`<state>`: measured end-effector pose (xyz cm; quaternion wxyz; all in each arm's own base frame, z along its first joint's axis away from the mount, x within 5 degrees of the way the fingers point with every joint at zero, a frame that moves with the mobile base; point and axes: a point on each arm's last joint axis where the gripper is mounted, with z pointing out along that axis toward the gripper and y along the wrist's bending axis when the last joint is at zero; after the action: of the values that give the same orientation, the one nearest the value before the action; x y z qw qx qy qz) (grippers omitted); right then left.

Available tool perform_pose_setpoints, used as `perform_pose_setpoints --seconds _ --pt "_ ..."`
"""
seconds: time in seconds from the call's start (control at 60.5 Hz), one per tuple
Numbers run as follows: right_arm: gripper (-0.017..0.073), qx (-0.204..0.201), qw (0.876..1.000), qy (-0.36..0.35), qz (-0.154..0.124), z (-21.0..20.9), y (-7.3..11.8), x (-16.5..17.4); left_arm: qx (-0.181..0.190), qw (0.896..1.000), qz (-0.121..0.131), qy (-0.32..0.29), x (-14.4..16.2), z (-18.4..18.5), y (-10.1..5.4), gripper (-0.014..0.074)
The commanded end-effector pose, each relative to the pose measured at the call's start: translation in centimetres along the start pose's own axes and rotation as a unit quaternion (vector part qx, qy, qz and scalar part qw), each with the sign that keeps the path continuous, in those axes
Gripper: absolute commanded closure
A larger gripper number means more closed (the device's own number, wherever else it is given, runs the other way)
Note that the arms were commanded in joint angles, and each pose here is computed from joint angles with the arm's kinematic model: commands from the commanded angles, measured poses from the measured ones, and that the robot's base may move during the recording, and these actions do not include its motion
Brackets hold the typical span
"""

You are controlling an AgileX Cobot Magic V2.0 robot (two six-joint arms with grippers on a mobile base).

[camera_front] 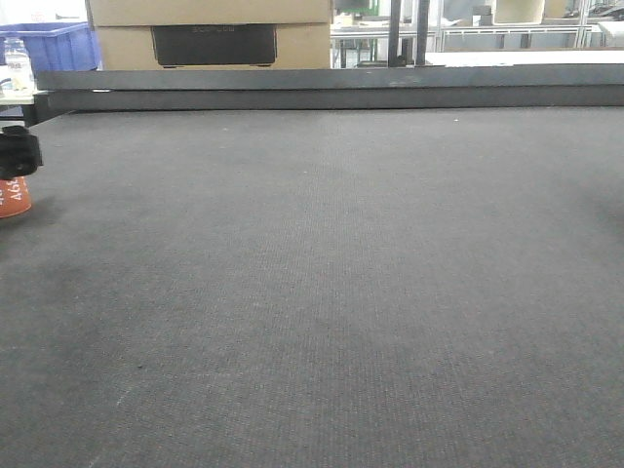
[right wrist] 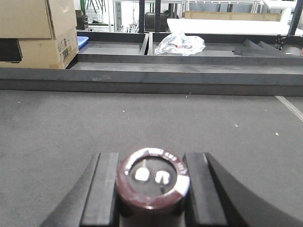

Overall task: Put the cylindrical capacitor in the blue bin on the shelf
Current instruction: 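Close left gripper on orange cylinder and right gripper on capacitor, then lift both held cylinders off the table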

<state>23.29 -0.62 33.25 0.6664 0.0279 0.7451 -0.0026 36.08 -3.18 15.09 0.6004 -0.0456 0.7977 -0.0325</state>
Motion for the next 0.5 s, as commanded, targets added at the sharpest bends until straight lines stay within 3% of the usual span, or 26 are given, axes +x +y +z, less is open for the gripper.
perform_pose_setpoints --seconds 0.0,0.215,0.281,0.364,0.48 --pt "0.0711 0.0 1.0 -0.018 -0.007 -0.3 0.0 -0.5 -0.001 1.0 -0.003 -0.012 0.1 1.2 -0.2 -0.0008" --pt "0.0711 0.0 1.0 -0.018 -0.007 -0.3 0.0 -0.5 -0.002 1.0 -0.003 -0.009 0.5 2.2 -0.3 -0.0003" --pt "0.0711 0.0 1.0 -0.018 -0.007 -0.3 0.0 -0.5 -0.002 1.0 -0.003 -0.007 0.6 2.2 -0.3 0.0033" --pt "0.0711 0.0 1.0 -0.018 -0.007 -0.3 0.0 -0.5 -0.002 1.0 -0.003 0.004 0.8 2.2 -0.3 0.0158" --pt "0.0711 0.0 1.0 -0.018 -0.007 -0.3 0.0 -0.5 -0.002 1.0 -0.003 0.018 1.0 2.2 -0.3 0.0444"
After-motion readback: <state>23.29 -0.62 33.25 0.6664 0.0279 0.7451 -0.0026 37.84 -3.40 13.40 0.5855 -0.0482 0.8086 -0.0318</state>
